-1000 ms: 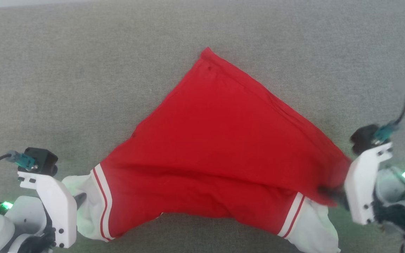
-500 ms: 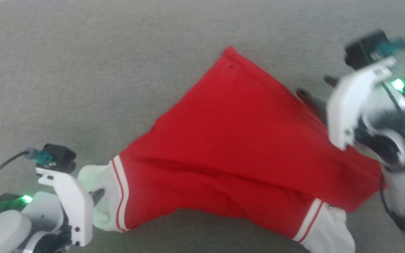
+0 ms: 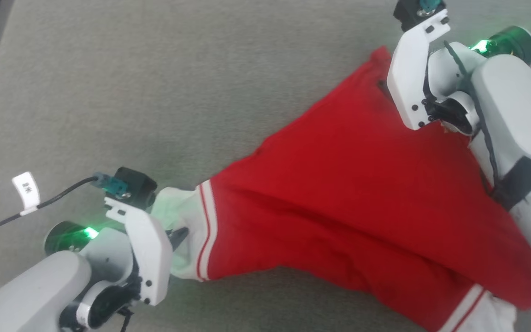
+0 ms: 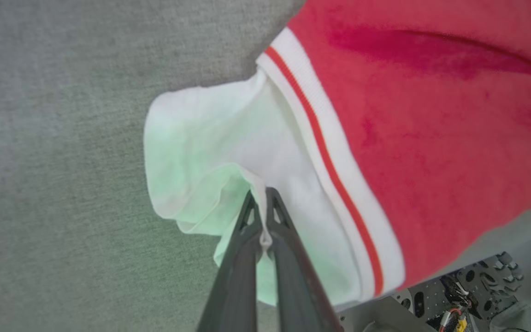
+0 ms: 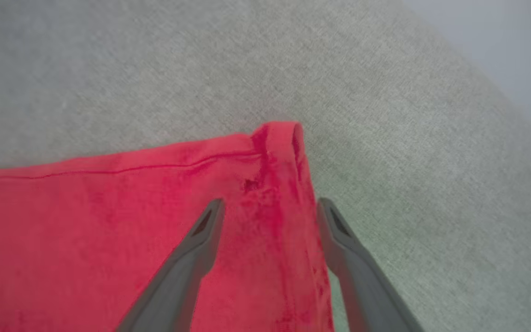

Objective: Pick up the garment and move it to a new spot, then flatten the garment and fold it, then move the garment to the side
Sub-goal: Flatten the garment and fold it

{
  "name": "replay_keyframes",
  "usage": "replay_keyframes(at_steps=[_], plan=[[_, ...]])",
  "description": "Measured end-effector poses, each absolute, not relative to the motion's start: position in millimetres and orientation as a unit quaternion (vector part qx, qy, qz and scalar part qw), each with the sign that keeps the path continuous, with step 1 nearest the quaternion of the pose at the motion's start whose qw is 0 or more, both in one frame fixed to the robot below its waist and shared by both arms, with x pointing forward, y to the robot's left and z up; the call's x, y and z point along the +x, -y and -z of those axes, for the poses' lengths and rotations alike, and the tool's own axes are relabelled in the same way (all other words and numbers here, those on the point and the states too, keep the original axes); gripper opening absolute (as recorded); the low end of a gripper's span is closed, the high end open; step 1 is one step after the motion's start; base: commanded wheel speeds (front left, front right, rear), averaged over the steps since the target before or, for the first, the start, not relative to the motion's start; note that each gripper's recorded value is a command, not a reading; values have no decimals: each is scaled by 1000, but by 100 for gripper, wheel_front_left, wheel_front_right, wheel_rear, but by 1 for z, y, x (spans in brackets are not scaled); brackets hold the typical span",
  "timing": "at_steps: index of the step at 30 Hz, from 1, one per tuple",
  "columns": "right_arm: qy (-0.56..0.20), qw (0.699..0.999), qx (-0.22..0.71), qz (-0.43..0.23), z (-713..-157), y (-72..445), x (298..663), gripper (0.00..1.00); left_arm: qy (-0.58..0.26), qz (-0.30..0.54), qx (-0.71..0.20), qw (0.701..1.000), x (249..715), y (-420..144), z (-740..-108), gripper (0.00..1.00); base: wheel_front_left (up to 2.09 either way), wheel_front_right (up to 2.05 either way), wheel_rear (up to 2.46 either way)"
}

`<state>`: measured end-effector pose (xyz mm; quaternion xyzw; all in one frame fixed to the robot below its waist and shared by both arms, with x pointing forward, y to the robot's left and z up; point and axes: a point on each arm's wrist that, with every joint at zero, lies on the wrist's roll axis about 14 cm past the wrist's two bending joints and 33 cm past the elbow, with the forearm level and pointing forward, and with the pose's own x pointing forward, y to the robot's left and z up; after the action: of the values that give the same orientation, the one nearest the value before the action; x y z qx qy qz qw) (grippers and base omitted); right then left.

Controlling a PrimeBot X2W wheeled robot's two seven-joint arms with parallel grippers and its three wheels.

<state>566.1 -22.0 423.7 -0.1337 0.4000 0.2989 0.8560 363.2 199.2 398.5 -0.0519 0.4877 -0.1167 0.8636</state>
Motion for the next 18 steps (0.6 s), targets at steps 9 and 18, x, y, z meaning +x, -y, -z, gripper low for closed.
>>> replay_keyframes(at_steps=[9, 18], plan=[[-497, 786, -210, -301, -376, 17, 561, 31, -499, 94, -62, 859, 357, -210, -389, 0, 0, 0, 0], [-493, 792, -196, -303, -387, 25, 558, 0, -484, 79, -52, 870, 371, -222, -399, 0, 0, 0, 0]])
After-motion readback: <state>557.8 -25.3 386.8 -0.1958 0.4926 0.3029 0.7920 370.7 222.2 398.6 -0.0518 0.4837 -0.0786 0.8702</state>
